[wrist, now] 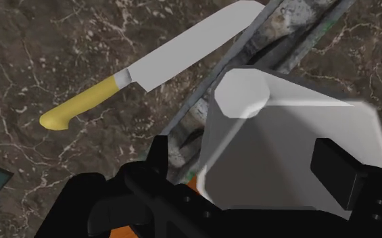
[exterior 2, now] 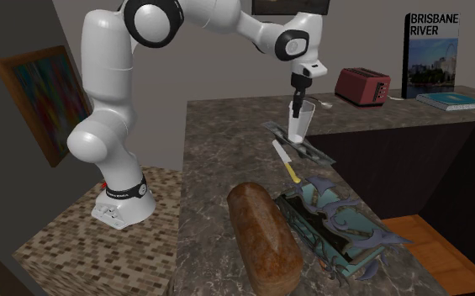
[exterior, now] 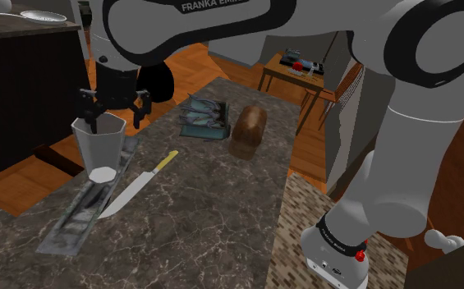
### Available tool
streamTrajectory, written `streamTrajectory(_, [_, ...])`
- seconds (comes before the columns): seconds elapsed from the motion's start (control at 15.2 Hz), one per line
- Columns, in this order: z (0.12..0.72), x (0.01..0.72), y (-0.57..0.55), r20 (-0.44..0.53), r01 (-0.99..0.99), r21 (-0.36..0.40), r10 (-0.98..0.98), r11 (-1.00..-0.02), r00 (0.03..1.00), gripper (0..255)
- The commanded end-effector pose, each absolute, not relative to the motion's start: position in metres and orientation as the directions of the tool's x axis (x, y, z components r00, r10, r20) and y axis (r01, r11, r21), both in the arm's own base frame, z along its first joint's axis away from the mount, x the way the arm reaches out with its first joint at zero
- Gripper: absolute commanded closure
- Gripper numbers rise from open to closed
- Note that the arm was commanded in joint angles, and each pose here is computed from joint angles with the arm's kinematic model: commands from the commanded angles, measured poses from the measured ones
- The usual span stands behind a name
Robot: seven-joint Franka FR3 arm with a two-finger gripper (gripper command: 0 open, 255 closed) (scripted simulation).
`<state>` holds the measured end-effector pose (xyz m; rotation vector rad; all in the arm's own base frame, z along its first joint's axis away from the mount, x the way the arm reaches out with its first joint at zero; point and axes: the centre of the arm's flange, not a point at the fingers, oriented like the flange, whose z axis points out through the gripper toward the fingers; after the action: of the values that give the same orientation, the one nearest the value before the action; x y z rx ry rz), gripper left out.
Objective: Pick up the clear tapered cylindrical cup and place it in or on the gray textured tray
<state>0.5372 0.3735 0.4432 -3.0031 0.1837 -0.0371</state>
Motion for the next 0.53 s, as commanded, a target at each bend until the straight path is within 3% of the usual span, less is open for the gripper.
streamTrajectory(0.0, [0.462,0.537,0.371,0.016,-0.120,-0.133,-0.123,-0.984,0.992,0])
streamTrajectory(0.46, [0.486,0.536,0.368,0.016,-0.120,-0.133,-0.123,-0.984,0.992,0])
